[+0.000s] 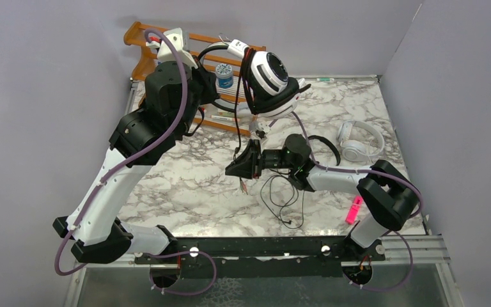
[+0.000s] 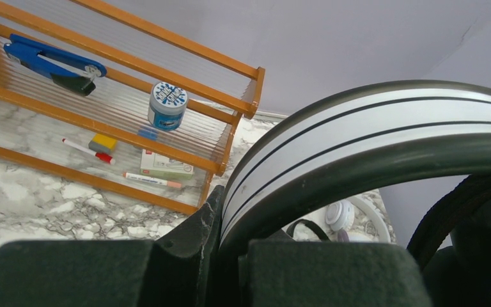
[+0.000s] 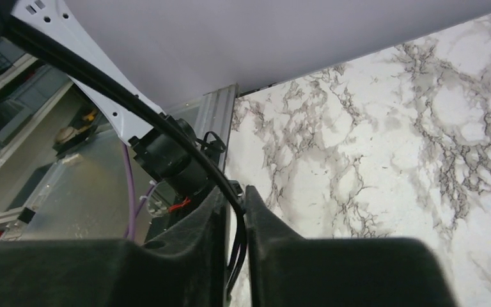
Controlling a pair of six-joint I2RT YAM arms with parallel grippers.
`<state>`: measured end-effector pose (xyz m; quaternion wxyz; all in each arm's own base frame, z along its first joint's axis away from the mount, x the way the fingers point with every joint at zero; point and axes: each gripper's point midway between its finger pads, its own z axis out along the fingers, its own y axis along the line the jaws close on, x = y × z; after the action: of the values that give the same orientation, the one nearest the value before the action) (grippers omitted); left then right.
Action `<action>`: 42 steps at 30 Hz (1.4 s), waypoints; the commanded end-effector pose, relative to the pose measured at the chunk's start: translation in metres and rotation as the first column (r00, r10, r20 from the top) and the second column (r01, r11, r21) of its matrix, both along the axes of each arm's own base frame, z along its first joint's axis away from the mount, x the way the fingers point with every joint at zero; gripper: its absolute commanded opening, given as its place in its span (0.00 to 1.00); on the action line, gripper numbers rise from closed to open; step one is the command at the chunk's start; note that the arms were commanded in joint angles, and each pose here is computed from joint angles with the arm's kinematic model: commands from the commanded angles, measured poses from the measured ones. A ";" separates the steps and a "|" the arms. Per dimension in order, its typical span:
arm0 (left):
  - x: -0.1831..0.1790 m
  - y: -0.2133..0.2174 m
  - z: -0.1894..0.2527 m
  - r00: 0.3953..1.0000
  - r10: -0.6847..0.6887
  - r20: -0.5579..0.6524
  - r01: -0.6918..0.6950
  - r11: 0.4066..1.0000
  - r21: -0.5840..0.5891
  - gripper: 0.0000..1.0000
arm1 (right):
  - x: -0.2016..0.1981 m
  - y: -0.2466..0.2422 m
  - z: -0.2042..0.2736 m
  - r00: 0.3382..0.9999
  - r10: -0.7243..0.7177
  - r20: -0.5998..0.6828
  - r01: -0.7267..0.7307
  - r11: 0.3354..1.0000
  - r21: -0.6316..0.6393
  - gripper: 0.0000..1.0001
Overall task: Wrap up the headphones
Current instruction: Wrap the headphones cable around the headphones.
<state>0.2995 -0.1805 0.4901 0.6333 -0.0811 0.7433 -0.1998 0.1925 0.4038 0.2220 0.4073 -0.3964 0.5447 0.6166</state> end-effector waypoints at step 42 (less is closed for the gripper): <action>-0.011 0.035 0.048 0.971 0.111 0.212 -0.083 0.987 -0.139 0.00 | -0.027 -0.077 -0.030 0.930 0.006 -0.367 -0.106 0.962 -0.253 0.00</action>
<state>0.2899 -0.1795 0.4667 0.6376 -0.0125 0.7487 -0.1808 0.1714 0.3297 0.1750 0.2076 -0.3392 0.6985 0.5949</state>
